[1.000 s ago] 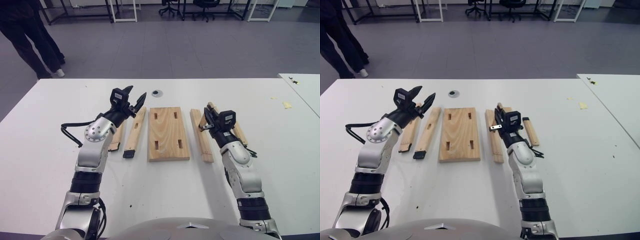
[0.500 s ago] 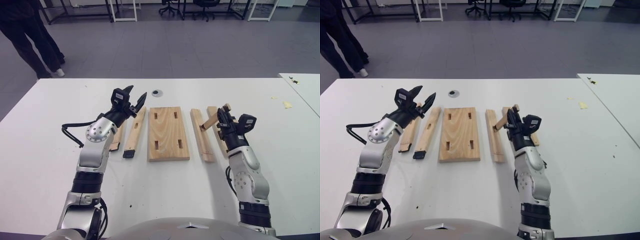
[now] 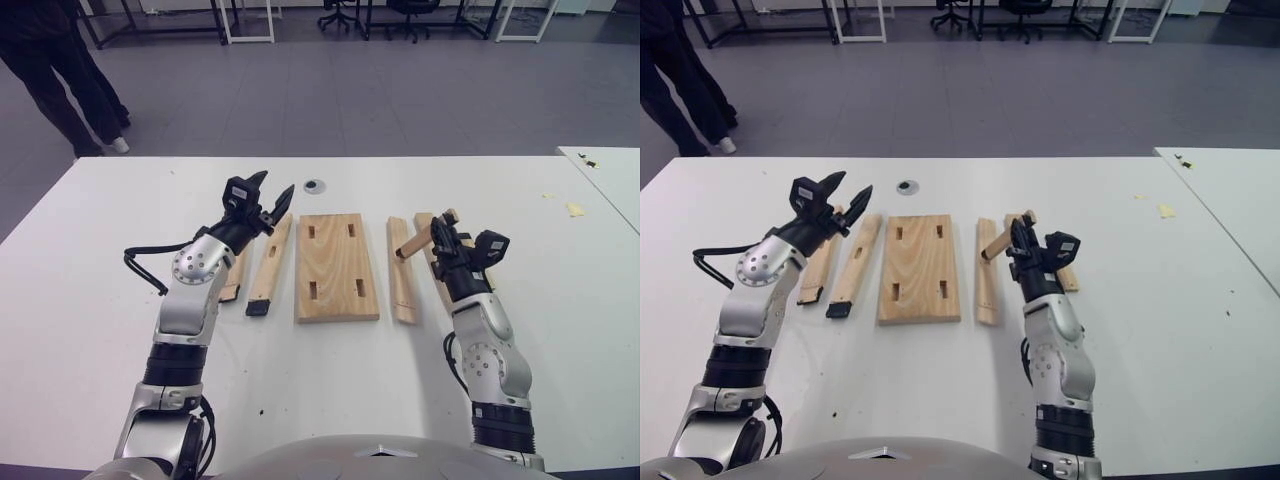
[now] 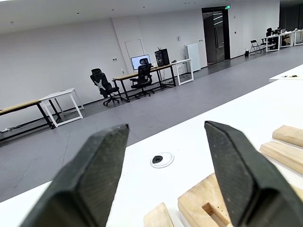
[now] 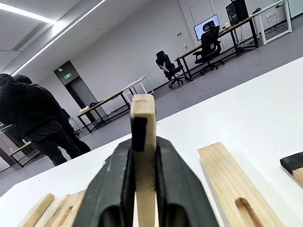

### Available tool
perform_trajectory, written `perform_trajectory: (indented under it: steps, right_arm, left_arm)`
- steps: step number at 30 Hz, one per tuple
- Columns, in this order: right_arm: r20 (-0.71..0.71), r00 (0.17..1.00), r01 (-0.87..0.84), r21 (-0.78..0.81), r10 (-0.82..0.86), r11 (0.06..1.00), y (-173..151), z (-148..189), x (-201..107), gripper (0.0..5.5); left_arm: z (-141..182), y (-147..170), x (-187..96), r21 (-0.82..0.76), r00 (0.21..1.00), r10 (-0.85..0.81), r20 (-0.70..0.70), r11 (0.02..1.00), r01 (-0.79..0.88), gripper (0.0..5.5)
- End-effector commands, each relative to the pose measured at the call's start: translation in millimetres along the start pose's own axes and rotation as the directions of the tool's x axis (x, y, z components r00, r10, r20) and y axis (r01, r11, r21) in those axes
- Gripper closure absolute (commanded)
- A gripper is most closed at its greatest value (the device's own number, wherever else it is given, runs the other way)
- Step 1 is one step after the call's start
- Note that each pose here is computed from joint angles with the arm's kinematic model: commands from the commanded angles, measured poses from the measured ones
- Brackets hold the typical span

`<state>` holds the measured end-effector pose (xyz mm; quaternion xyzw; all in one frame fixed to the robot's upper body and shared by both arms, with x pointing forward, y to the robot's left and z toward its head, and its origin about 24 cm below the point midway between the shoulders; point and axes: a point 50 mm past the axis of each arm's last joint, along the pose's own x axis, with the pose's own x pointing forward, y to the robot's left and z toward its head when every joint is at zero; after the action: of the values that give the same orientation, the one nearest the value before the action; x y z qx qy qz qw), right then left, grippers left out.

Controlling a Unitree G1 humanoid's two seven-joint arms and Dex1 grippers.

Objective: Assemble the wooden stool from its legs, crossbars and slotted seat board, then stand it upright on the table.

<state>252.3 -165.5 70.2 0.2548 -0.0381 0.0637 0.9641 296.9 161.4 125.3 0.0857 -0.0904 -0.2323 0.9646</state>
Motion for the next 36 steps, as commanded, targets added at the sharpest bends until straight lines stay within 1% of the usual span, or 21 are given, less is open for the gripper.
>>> perform_trajectory:
  steps: [1,10,12,14,15,18,20,25,26,28,31,32,34,36]
  right_arm:
    - [0.015,1.000,0.018,-0.015,-0.017,1.000,1,0,8,5.10]
    - [-0.015,0.997,0.077,-0.068,-0.078,0.995,-7,-7,0,5.10]
    - [-0.028,0.997,0.069,-0.103,-0.072,0.992,-7,-8,-1,5.10]
    - [-0.059,0.996,0.051,-0.203,-0.064,0.978,-7,-11,-1,5.10]
    - [-0.084,0.994,0.039,-0.280,-0.065,0.959,-7,-14,-2,5.10]
    - [-0.157,0.985,-0.007,-0.433,-0.068,0.901,-9,-27,-4,5.10]
    - [-0.223,0.972,-0.049,-0.489,-0.070,0.871,-13,-37,-8,5.10]
    - [-0.373,0.921,-0.092,-0.480,-0.108,0.873,-30,-62,-24,5.10]
    - [-0.386,0.916,-0.096,-0.474,-0.109,0.875,-31,-65,-26,5.10]
    - [-0.342,0.936,-0.099,-0.475,-0.080,0.875,-26,-58,-22,5.10]
    - [-0.229,0.973,-0.109,-0.477,-0.003,0.872,-14,-39,-12,5.10]
    - [-0.190,0.982,-0.113,-0.474,0.024,0.873,-10,-32,-9,4.70]
    - [-0.110,0.989,-0.137,-0.442,0.098,0.886,1,-18,-5,4.36]
    - [-0.101,0.985,-0.173,-0.422,0.143,0.890,7,-11,-3,3.99]
  left_arm:
    - [-4,-2,-1,0.002,1.000,-0.012,-0.018,1.000,0.012,2.59]
    - [-4,-3,-1,0.004,1.000,-0.013,-0.020,1.000,0.013,2.59]
    - [-5,-3,-2,0.004,1.000,-0.014,-0.022,1.000,0.014,2.59]
    - [-5,-3,-2,0.005,1.000,-0.014,-0.022,1.000,0.014,2.59]
    - [-5,-3,-2,0.007,1.000,-0.013,-0.022,1.000,0.013,2.59]
    - [-4,-3,-1,0.011,1.000,-0.012,-0.022,1.000,0.012,2.59]
    - [-5,-3,-1,0.013,1.000,-0.012,-0.023,1.000,0.012,2.59]
    - [-7,-5,-2,0.024,0.999,-0.018,-0.031,1.000,0.018,2.59]
    - [-7,-5,-2,0.026,0.999,-0.020,-0.032,0.999,0.020,2.59]
    - [-7,-5,-2,0.029,0.999,-0.020,-0.034,0.999,0.021,2.59]
    - [-7,-5,-2,0.031,0.999,-0.018,-0.033,0.999,0.019,2.59]
    - [-7,-5,-2,0.032,0.999,-0.016,-0.032,0.999,0.017,2.59]
    - [-8,-5,-1,0.033,1.000,-0.010,-0.029,0.999,0.011,2.59]
    - [-8,-5,-1,0.032,1.000,-0.006,-0.026,0.999,0.006,2.59]
